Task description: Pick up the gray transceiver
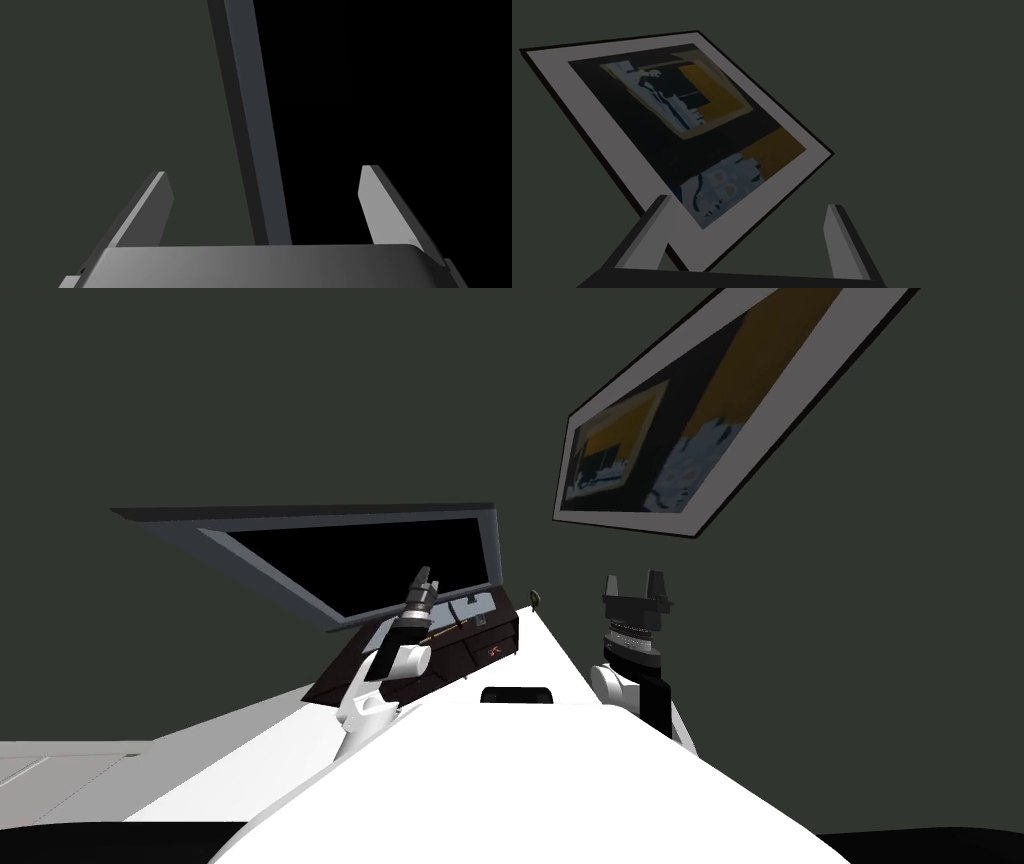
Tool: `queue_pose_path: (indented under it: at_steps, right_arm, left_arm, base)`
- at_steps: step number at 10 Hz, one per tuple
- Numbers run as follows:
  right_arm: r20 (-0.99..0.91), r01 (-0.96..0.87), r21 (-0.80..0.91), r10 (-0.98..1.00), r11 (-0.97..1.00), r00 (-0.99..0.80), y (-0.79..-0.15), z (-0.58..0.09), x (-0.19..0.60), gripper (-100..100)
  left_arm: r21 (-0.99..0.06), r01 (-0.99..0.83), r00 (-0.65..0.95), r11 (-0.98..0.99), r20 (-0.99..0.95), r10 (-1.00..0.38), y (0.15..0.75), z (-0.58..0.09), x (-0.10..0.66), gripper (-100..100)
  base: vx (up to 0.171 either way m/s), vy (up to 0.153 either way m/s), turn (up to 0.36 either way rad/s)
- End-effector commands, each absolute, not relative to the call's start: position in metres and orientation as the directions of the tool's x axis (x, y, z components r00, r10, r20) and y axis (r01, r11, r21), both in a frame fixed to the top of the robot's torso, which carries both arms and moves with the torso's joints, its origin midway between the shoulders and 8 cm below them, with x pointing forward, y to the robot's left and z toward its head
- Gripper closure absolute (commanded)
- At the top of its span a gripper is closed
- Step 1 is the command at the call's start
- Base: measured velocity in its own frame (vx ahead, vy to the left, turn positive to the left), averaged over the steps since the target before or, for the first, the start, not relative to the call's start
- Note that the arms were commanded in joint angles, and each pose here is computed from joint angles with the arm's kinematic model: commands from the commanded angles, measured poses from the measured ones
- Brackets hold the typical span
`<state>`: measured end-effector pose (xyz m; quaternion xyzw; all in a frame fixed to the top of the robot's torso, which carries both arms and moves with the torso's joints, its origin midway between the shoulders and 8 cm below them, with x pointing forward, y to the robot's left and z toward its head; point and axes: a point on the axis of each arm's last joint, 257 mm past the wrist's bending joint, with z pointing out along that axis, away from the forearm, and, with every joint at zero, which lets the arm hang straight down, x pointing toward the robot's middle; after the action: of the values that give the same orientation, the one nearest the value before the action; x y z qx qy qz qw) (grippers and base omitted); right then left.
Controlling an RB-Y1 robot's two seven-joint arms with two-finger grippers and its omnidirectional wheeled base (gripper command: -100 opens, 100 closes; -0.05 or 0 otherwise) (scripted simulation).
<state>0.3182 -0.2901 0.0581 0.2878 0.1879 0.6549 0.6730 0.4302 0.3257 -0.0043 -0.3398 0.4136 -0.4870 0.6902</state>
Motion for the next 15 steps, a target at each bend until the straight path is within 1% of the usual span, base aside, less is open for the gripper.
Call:
queue_pose_path:
  at_steps: [1, 8, 10, 11, 15]
  right_arm:
    - [0.124, -0.773, 0.633, 0.99, -0.023, 0.072, -0.29, 0.058, 0.318, 0]
    - [0.124, -0.773, 0.633, 0.99, -0.023, 0.071, -0.29, 0.058, 0.318, 0]
    - [0.124, -0.773, 0.633, 0.99, -0.023, 0.071, -0.29, 0.058, 0.318, 0]
    - [0.124, -0.773, 0.634, 0.99, -0.023, 0.072, -0.29, 0.058, 0.318, 0]
    - [0.124, -0.773, 0.633, 0.99, -0.023, 0.071, -0.29, 0.058, 0.318, 0]
  left_arm:
    - [-0.888, 0.344, 0.186, 0.305, -0.254, -0.949, 0.333, -0.016, 0.444, -100]
    - [-0.934, 0.166, 0.176, 0.318, -0.289, -0.941, 0.355, -0.059, 0.479, -100]
    - [-0.941, 0.112, 0.17, 0.32, -0.299, -0.939, 0.361, -0.073, 0.489, -100]
    - [-0.942, 0.101, 0.168, 0.319, -0.3, -0.939, 0.361, -0.076, 0.49, -100]
    - [-0.947, -0.032, 0.142, 0.319, -0.32, -0.937, 0.372, -0.112, 0.508, -100]
  base:
    - [0.021, 0.004, -0.177]
    - [0.016, 0.016, -0.131]
    - [0.013, 0.025, -0.142]
    - [0.008, 0.016, 0.028]
    - [0.011, 0.034, -0.157]
